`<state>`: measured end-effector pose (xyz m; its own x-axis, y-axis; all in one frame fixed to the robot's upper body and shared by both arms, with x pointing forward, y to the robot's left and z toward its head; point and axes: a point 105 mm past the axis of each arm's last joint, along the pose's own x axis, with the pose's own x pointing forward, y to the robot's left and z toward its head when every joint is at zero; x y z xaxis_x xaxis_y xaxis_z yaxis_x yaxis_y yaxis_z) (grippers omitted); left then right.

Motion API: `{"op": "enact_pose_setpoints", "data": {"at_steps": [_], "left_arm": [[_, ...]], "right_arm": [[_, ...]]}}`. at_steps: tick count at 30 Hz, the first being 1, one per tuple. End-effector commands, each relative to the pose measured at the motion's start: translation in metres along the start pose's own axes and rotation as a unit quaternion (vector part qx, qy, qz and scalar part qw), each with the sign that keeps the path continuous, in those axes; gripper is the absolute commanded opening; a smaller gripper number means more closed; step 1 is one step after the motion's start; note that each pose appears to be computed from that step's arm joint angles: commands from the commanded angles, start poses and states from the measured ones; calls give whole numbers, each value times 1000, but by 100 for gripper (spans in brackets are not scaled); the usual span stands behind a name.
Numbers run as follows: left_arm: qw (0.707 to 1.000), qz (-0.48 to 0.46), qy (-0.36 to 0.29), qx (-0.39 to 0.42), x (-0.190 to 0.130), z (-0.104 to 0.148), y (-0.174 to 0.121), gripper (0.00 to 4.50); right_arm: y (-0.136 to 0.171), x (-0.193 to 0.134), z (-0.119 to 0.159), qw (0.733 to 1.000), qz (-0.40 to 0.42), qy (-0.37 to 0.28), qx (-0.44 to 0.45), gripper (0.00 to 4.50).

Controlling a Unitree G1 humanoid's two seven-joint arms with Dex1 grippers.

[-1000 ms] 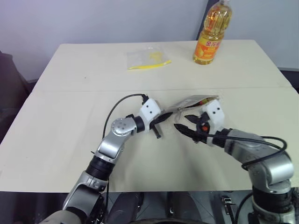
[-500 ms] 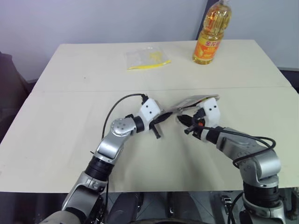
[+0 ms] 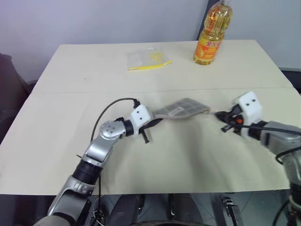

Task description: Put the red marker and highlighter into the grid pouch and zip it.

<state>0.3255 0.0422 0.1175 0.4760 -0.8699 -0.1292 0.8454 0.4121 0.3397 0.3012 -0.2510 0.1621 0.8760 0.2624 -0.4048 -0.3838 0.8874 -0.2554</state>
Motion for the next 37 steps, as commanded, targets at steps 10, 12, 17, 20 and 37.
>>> {"op": "enact_pose_setpoints", "data": {"at_steps": [10,12,17,20,37], "left_arm": [[999,13,-1,-34,-29,-2,11,33],[999,0,5,-51,-33,-2,7,106],[995,4,23,-97,-60,-4,5,300],[991,30,34,-125,-82,-7,8,300],[928,330,112,-130,-203,-55,58,300]], "right_arm": [[6,-5,2,999,37,-1,-37,90],[14,-6,-2,997,63,8,-51,192],[20,-13,-3,993,95,-4,-63,394],[16,-15,-2,994,96,-30,-49,394],[8,0,-17,988,75,-132,33,394]]}}
